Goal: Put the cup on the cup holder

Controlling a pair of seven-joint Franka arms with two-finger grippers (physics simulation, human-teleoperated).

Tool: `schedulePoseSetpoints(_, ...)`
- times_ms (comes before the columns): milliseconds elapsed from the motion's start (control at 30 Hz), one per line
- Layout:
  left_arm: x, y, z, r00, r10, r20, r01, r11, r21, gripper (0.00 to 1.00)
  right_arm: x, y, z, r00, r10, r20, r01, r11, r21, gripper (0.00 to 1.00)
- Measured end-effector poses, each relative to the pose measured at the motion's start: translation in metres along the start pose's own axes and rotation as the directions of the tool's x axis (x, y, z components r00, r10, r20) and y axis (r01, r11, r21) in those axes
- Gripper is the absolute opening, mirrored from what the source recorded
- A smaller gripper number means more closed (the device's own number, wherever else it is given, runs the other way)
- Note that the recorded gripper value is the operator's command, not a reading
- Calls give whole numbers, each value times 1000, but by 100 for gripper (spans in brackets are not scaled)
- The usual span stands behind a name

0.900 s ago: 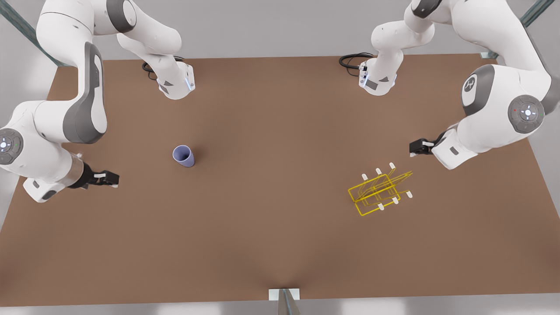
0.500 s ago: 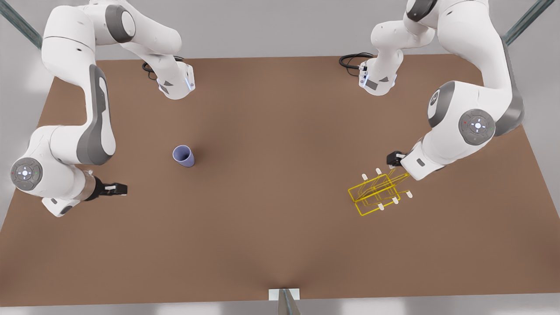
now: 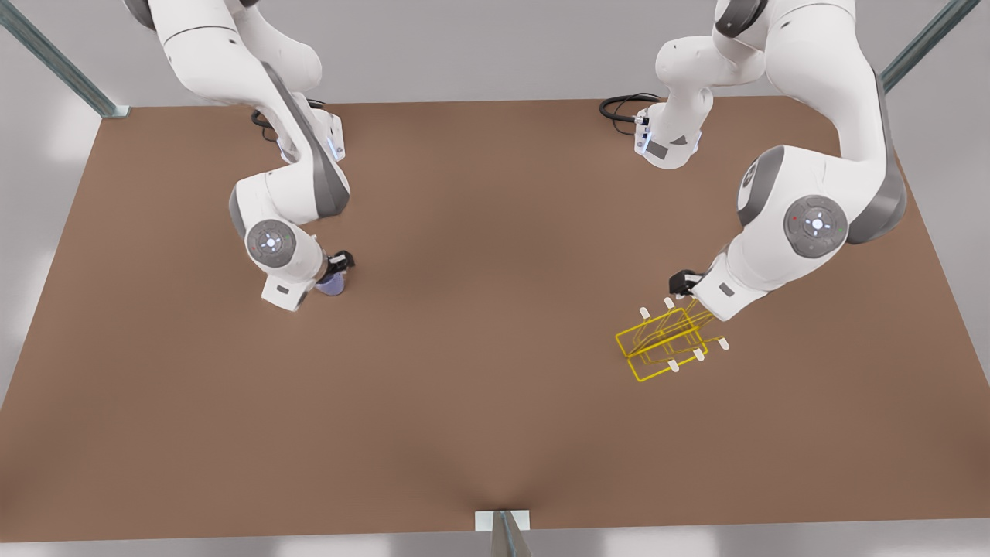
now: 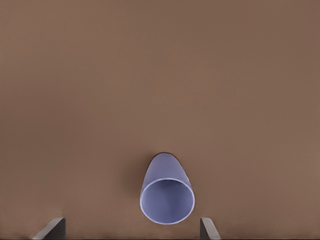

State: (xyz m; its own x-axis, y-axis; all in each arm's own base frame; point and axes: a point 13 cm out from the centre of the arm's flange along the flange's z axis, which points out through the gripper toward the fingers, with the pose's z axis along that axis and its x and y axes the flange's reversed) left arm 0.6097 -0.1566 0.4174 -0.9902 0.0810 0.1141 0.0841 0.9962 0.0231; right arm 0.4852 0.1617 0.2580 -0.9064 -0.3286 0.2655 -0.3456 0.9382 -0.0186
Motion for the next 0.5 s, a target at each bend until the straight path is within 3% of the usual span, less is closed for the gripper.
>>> schedulePoseSetpoints(233,0,3,9,1000,-26,-13,26,1000,-17,100,16,35,15,991,26,134,-23,1000,-20,100)
schedulePoseSetpoints(500,-5,1,26,999,-41,-35,40,999,-24,100,-2,81,37,985,21,170,-8,997,-78,100)
